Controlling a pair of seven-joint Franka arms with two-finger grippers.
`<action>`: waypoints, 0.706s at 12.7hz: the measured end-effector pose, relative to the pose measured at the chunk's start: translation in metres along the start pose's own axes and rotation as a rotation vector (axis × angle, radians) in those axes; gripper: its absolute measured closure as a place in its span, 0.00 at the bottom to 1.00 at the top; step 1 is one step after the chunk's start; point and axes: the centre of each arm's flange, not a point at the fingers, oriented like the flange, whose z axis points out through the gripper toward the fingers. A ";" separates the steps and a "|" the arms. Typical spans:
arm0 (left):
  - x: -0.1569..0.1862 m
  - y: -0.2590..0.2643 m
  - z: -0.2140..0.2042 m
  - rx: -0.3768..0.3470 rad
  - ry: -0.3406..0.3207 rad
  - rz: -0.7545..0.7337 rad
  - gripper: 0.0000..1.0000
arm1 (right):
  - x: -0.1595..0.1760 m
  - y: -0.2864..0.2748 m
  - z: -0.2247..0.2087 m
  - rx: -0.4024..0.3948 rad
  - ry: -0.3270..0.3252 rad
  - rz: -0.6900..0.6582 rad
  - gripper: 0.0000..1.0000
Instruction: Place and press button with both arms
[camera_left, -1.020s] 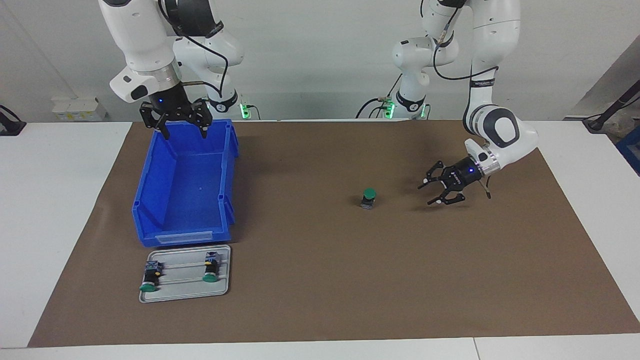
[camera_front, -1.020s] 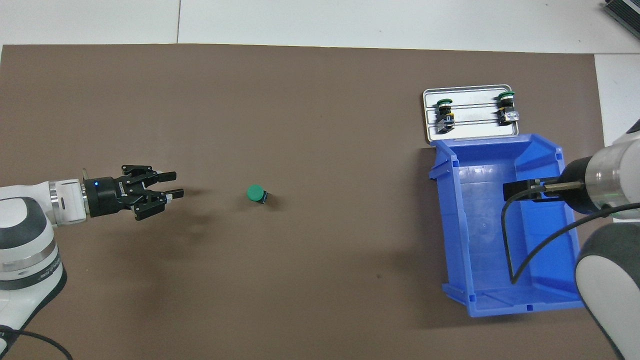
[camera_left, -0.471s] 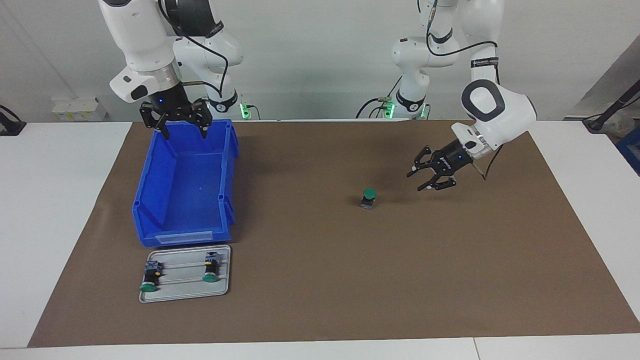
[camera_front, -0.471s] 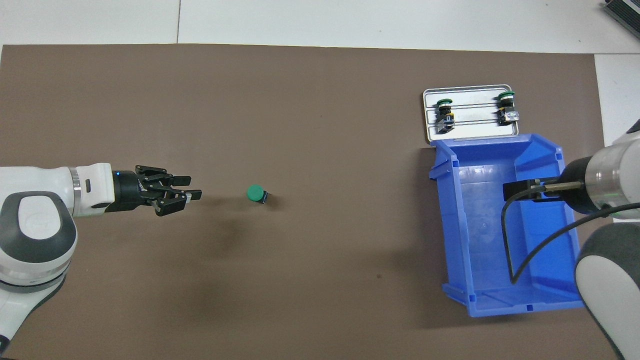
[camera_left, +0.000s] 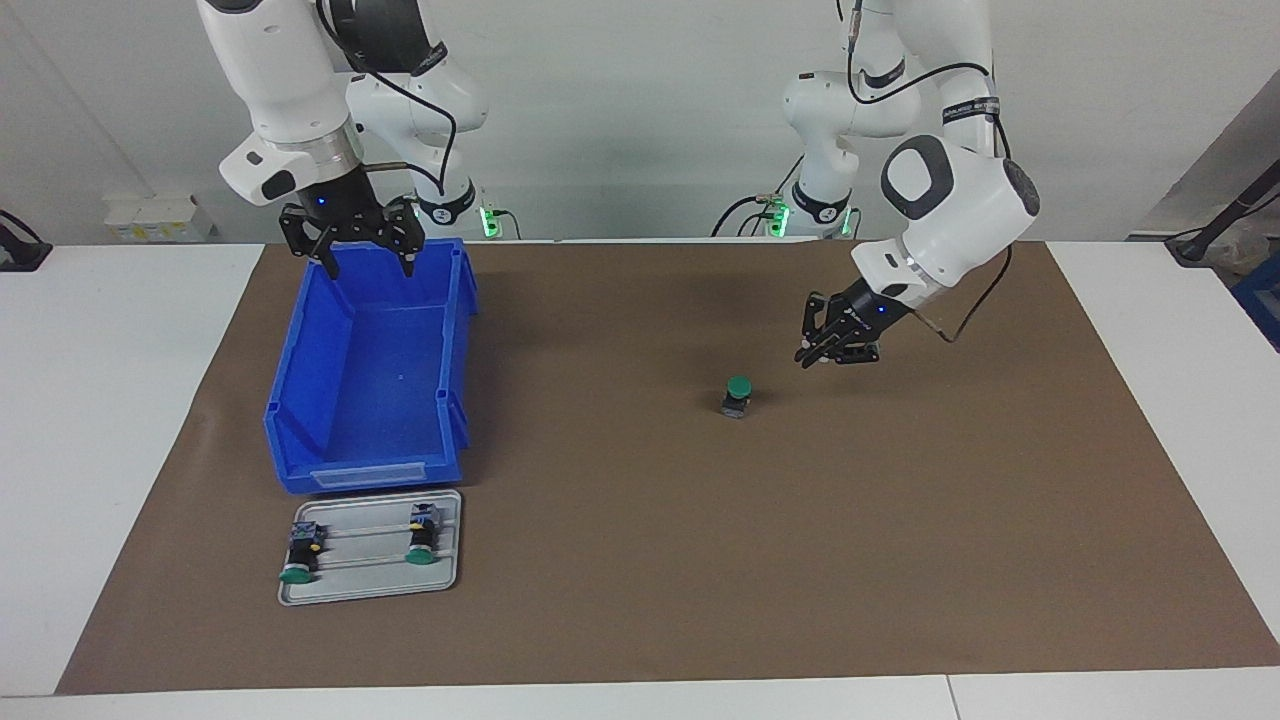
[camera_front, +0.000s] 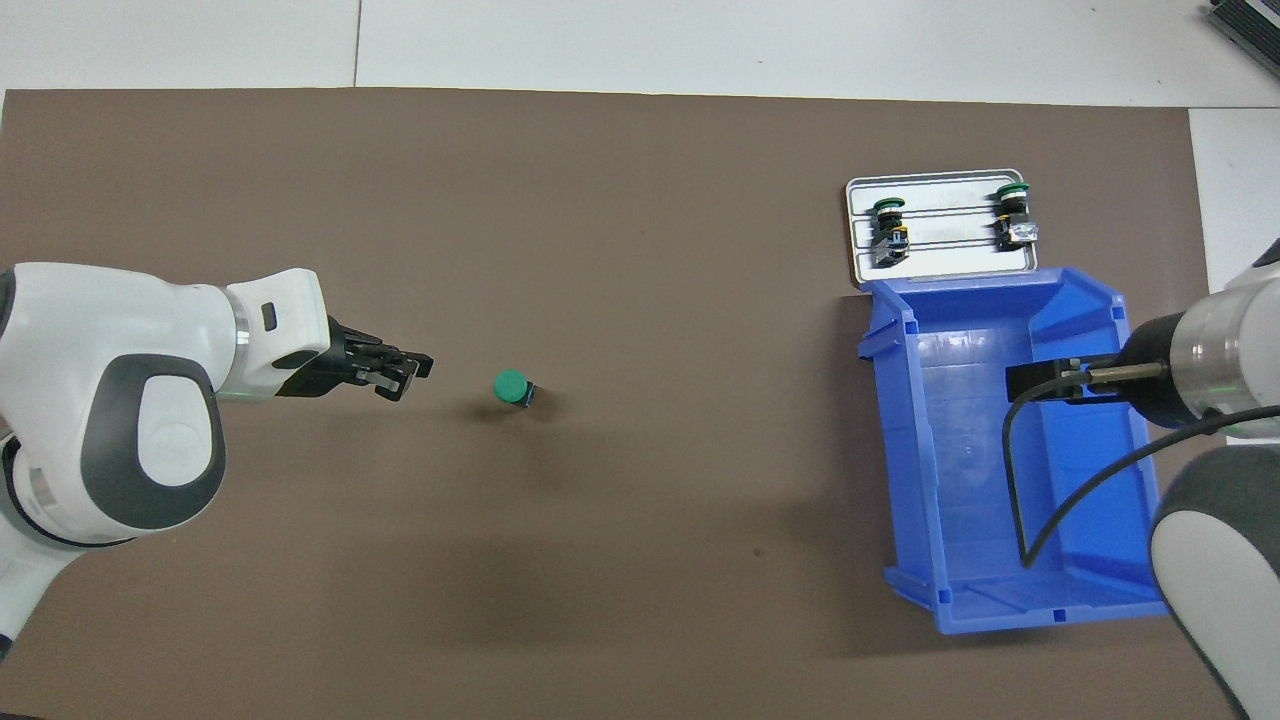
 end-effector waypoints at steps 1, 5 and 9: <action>0.006 0.009 0.001 0.016 -0.010 -0.027 0.99 | 0.000 0.000 0.000 0.000 0.000 0.000 0.00; 0.024 0.042 0.014 0.119 -0.067 -0.115 0.99 | 0.000 0.000 0.000 0.000 0.000 0.000 0.00; 0.035 0.071 0.032 0.253 -0.110 -0.155 0.99 | 0.000 0.000 0.000 0.000 0.000 0.000 0.00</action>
